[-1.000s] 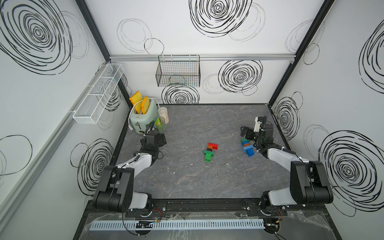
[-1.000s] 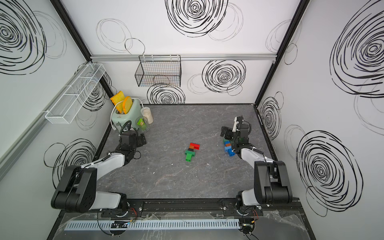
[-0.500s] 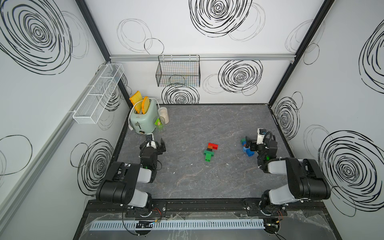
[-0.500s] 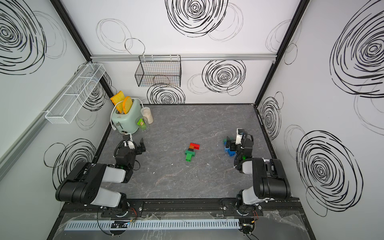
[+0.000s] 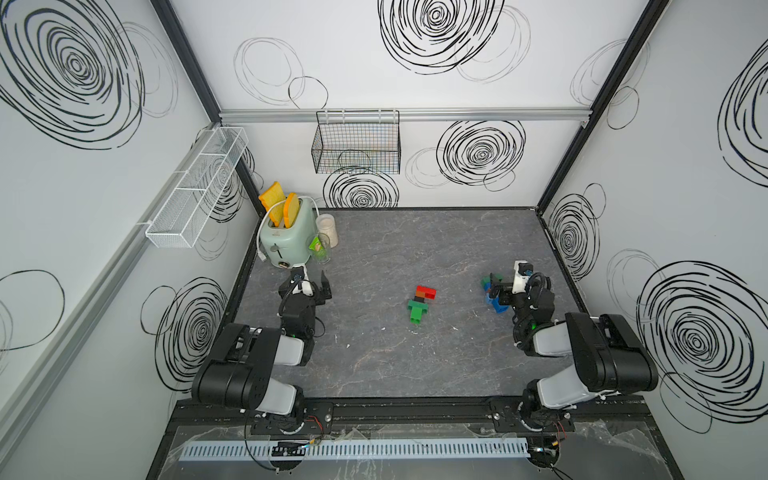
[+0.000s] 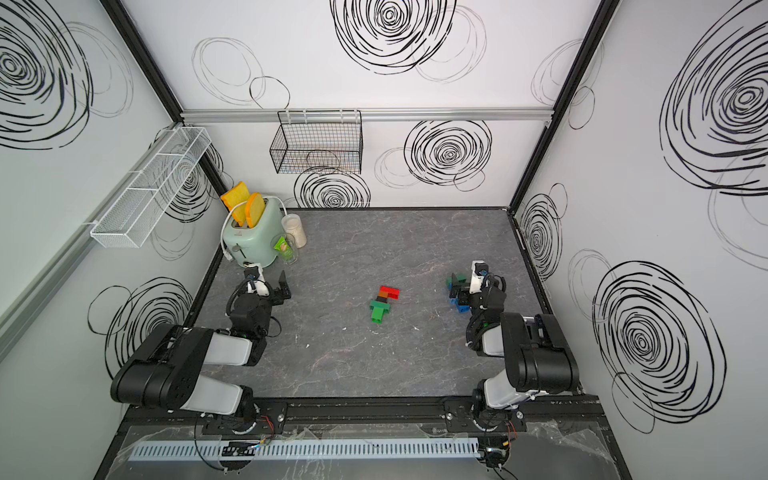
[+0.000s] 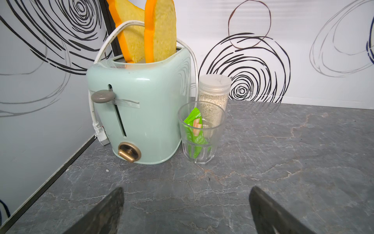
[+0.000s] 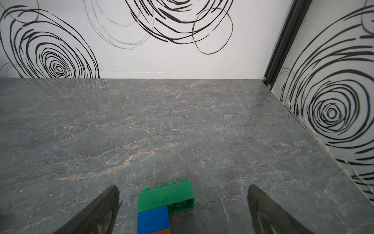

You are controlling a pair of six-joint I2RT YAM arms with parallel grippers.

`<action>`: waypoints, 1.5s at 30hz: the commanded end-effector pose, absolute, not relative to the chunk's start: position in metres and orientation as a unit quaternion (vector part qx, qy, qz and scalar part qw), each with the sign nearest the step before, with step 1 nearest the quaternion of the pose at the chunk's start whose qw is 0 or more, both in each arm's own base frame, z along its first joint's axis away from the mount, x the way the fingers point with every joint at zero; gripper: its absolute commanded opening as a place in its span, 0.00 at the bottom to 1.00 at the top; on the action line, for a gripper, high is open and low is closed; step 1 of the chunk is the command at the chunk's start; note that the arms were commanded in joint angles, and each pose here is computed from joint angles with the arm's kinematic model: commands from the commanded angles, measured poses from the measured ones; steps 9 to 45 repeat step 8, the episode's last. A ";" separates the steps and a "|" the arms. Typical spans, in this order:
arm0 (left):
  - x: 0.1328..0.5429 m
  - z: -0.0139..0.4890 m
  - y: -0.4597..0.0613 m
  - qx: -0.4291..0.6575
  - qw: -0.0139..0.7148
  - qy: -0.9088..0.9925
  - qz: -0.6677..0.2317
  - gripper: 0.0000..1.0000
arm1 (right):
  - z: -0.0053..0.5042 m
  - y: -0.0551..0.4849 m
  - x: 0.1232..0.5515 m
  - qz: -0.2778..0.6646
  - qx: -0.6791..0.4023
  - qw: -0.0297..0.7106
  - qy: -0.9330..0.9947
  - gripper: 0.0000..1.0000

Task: Assemble the letter f with lego
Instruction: Reset both arms

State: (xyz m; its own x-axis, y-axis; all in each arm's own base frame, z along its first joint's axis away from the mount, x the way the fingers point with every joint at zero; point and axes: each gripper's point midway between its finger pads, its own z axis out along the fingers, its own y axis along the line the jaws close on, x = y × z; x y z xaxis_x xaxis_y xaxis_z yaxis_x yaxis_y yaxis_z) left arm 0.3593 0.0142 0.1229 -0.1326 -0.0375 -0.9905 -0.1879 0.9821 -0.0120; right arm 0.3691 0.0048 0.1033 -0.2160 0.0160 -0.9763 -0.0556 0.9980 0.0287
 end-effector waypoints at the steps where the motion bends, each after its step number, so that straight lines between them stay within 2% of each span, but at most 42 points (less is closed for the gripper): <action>1: 0.365 0.148 0.015 -0.078 0.688 0.719 0.060 0.98 | 0.119 0.005 0.377 0.024 -0.020 0.646 0.763 0.99; 45: 0.364 0.148 0.014 -0.078 0.688 0.719 0.060 0.98 | 0.121 0.004 0.375 0.024 -0.019 0.651 0.759 0.99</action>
